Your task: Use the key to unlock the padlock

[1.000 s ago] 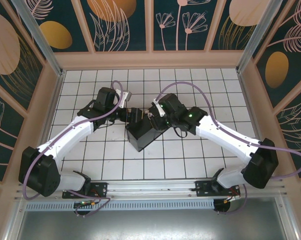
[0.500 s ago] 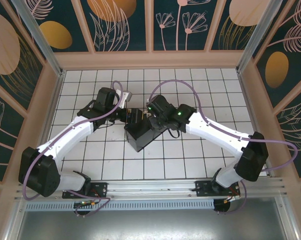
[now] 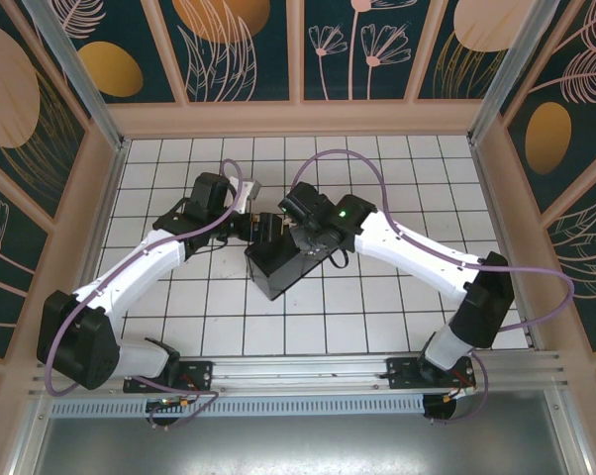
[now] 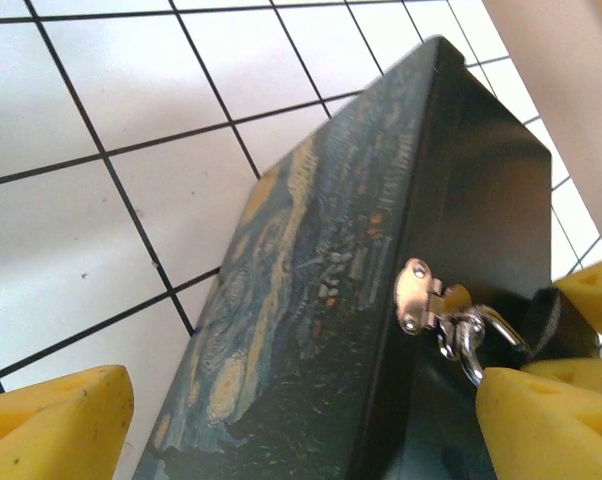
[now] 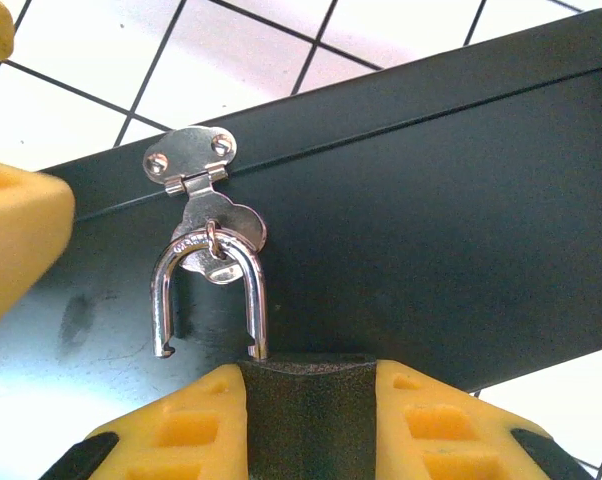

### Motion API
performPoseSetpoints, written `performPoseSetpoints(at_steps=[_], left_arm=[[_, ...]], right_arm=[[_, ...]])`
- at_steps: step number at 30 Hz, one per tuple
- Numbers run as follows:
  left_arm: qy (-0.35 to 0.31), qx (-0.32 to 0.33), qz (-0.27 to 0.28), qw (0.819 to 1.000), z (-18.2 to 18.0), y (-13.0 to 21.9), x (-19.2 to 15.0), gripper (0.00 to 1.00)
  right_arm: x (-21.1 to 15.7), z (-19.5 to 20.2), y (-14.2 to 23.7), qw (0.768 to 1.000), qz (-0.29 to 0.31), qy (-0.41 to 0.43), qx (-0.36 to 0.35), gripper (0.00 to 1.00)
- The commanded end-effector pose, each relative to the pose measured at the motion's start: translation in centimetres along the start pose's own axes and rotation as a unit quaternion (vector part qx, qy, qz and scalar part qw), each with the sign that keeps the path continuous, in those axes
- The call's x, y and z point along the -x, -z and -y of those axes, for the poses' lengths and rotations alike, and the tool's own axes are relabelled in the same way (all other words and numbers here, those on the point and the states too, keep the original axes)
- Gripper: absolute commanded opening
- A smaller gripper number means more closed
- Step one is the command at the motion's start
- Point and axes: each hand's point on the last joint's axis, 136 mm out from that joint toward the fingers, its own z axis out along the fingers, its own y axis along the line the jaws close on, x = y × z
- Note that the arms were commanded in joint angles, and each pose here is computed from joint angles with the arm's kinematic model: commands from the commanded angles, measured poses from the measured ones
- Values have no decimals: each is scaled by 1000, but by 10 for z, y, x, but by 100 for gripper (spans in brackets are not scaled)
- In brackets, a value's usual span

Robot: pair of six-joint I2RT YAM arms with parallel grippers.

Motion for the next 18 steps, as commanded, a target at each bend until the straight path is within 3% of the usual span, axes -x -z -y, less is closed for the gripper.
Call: performPoseSetpoints(at_steps=[1,6,11,16,18], left_arm=[[22,14,25,999,-6,1,10,89],[40,23,50,998,-7,1,19,87],[6,-2,29,1000,7,4,17,89],[-11,-157,-2,987,57,9,3,90],[-4,-174,-14,985,57,5,-10,90]], right_arm=[[-37,2,-4,995,-86,-47,-19,13],[-34,-4,4,989,-99,-112,-18,8],[-11,7,14,989,-67,-122,-37,1],[-1,32,12,990,-62,-119,-52,0],[1,43,9,989,-61,-124,-50,0]])
